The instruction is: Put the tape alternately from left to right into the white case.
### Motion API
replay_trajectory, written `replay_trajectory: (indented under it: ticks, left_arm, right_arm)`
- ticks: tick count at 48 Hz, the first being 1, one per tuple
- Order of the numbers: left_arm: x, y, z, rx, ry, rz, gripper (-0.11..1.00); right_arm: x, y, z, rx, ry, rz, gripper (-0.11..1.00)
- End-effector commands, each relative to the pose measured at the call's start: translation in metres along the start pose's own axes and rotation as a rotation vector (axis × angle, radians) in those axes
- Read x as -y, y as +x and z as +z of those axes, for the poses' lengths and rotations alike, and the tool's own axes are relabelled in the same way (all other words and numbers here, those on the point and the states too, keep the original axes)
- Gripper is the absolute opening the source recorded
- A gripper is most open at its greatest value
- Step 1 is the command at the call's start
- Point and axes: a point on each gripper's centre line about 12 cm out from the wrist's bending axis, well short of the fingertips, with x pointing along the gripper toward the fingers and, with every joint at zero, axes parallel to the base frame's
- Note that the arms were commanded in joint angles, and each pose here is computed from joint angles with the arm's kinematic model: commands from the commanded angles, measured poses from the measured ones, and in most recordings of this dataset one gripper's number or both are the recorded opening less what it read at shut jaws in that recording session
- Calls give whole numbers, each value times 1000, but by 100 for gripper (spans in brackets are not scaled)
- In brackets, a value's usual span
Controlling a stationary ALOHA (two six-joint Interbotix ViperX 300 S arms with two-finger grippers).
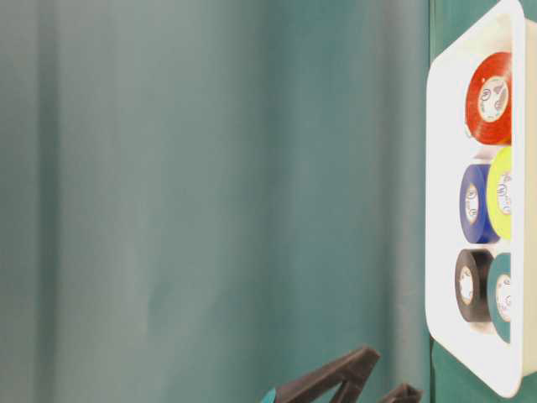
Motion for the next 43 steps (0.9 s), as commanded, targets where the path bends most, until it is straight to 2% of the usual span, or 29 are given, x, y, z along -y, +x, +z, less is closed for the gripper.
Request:
replay_trajectory:
  ticks: [1,12,28,43]
  left_arm:
    - [-2,-4,7,36,-21,10,73]
    - [-2,-5,3,30,-43,9,73]
    - [-3,-21,-8,47,-50,23,73]
    - [-4,-40,-17,87,-95,41,73]
  right_arm:
    - [-2,-4,5,31,1,10,78]
    - [-4,-19,-1,79,-3,14,78]
    - [-5,-31,-9,119,21,16,78]
    - [-6,-34,-7,137,18,18,78]
